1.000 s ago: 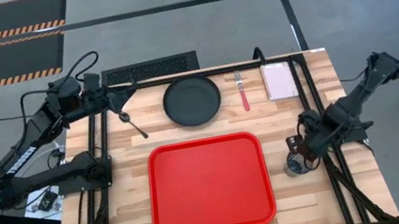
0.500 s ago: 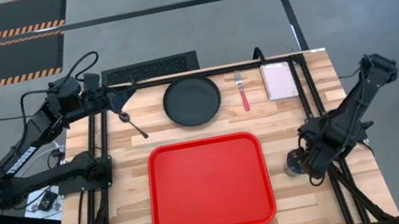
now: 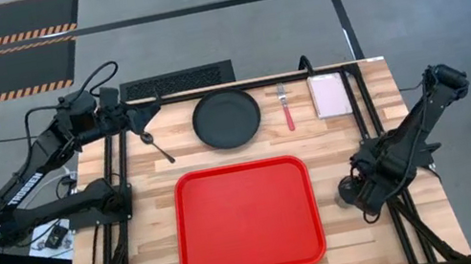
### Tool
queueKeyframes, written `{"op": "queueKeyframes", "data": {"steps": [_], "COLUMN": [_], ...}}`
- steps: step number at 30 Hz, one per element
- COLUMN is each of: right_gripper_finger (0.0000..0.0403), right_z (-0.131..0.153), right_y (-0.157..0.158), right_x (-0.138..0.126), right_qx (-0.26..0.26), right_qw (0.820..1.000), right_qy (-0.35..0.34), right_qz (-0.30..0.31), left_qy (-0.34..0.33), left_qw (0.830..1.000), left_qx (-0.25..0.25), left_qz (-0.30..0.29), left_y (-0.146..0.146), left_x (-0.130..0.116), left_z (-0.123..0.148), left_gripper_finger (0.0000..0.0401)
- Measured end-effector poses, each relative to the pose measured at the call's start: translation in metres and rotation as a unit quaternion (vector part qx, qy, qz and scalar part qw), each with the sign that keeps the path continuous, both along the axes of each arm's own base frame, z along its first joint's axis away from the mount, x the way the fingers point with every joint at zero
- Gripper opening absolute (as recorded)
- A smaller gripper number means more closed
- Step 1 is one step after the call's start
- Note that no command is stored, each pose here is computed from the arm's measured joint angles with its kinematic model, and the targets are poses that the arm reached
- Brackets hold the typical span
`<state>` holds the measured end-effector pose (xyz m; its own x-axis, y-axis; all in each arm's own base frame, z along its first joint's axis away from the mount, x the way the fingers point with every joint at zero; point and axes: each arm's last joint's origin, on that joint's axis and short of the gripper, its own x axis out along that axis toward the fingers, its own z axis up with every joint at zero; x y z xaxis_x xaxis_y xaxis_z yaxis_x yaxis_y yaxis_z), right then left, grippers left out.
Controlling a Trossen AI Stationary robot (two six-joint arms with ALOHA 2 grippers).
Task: Pick and place plate/cup/fork/spoon on tray
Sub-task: Put the blue cup on the upper right of the red serving tray
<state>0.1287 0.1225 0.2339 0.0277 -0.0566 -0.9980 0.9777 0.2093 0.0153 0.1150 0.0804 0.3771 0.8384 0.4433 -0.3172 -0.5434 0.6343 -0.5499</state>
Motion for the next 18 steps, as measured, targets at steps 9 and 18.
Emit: {"op": "queueKeyframes", "data": {"steps": [9, 18], "right_gripper_finger": [0.0063, 0.0019], "right_z": [0.0000, 0.0053], "right_y": [-0.0002, -0.0032], "right_x": [-0.0011, -0.0022], "right_qx": [0.005, 0.016], "right_qw": [1.000, 1.000], "right_qy": [0.012, 0.007], "right_qz": [0.003, -0.001], "left_qy": [0.000, 0.000], "left_qw": [1.000, 1.000], "left_qx": [0.000, 0.000], "left_qz": [0.000, 0.000], "left_y": [0.0000, 0.0000], "left_x": [0.0000, 0.0000], "left_z": [-0.0001, 0.0000], "left_gripper_finger": [0.0265, 0.0265]}}
